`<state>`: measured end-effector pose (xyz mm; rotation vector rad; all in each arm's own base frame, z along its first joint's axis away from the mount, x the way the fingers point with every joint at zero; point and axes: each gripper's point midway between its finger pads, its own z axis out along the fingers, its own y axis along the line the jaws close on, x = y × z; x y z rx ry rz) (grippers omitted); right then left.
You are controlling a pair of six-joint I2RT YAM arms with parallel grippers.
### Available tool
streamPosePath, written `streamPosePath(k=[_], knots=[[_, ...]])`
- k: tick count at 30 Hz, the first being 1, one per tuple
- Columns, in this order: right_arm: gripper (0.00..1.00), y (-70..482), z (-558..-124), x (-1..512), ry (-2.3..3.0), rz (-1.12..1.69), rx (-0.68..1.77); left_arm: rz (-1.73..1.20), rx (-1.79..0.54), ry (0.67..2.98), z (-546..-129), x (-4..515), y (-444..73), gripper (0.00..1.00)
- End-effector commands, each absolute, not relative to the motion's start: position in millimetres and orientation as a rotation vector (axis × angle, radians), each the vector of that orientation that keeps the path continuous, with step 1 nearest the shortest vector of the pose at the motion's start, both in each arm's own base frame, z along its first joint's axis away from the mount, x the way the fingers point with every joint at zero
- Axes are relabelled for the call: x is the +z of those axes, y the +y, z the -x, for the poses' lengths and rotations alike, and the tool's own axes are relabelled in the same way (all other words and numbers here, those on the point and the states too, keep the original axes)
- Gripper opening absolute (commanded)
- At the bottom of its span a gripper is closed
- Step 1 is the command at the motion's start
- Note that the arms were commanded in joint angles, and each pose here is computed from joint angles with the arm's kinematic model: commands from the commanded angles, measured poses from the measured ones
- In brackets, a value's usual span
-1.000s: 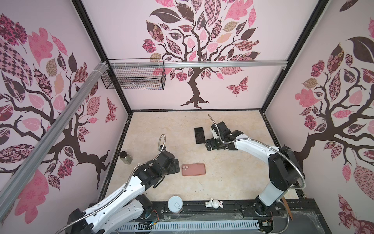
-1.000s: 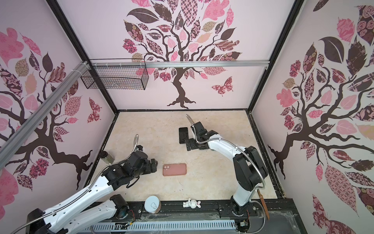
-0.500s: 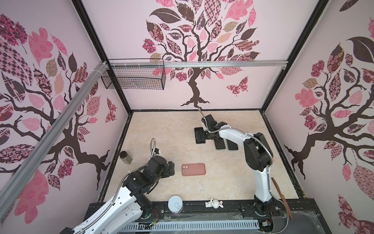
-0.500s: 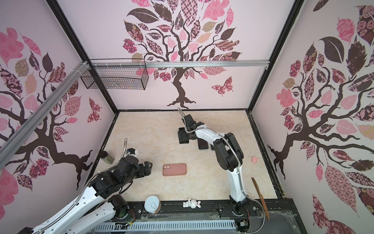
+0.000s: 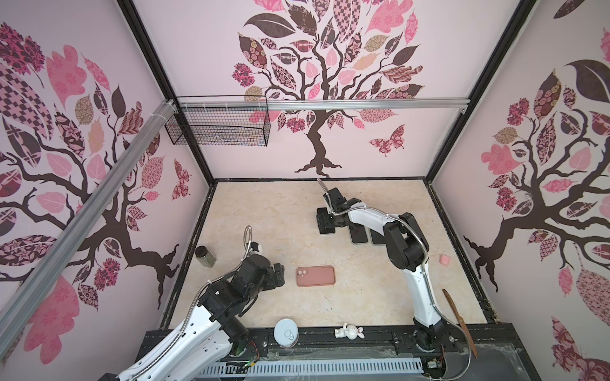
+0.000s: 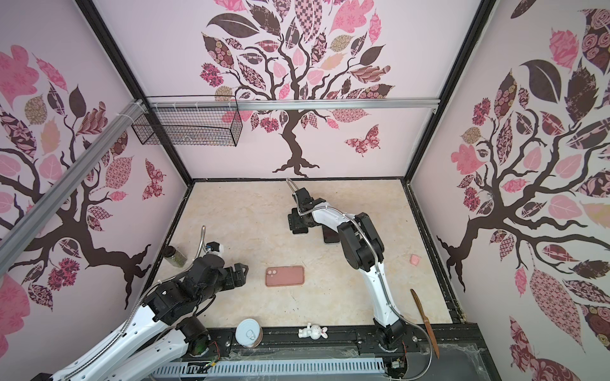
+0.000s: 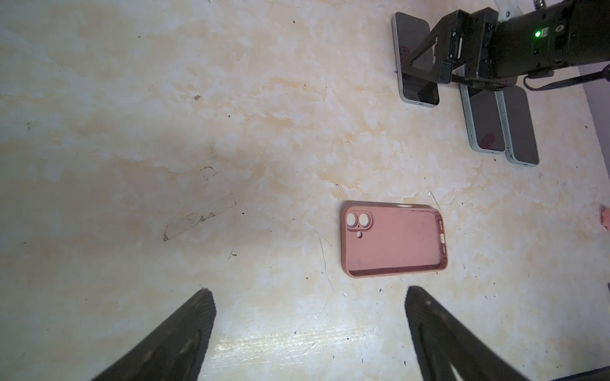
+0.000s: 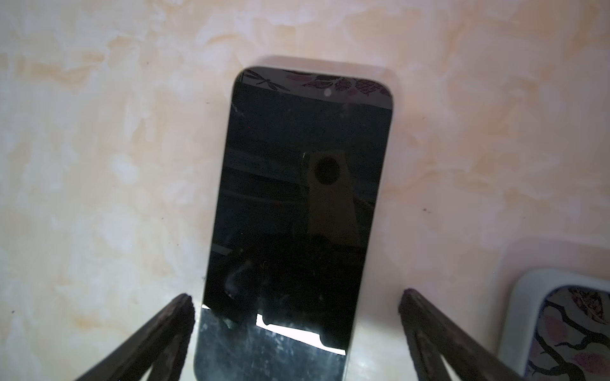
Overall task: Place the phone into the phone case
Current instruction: 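Move the right gripper to the phones farther away while the left draws back, then grasp a black phone by its short end with the right gripper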
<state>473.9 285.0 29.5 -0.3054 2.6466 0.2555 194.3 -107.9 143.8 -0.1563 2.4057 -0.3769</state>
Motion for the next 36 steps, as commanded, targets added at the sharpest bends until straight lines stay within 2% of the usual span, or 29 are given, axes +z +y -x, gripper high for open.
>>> streamPosePath(k=[1,9,22,31,36], knots=[[1.00,283.1,-468.8,0.6,2.706,0.338,0.172,0.155,-0.363,2.417,-193.2,136.1,-105.9,0.94],[0.97,283.1,-465.0,-20.5,2.736,0.381,0.038,0.150,-0.376,2.416,-192.7,137.4,-107.3,0.94],[0.88,278.0,-447.5,-43.2,2.781,0.408,-0.042,0.155,-0.384,2.405,-192.2,138.7,-106.4,0.94],[0.75,265.5,-440.0,-45.1,2.778,0.430,-0.110,0.151,-0.380,2.407,-192.5,137.7,-106.8,0.94],[0.64,268.1,-441.3,-33.8,2.747,0.454,-0.078,0.151,-0.379,2.409,-192.8,137.3,-106.8,0.94]])
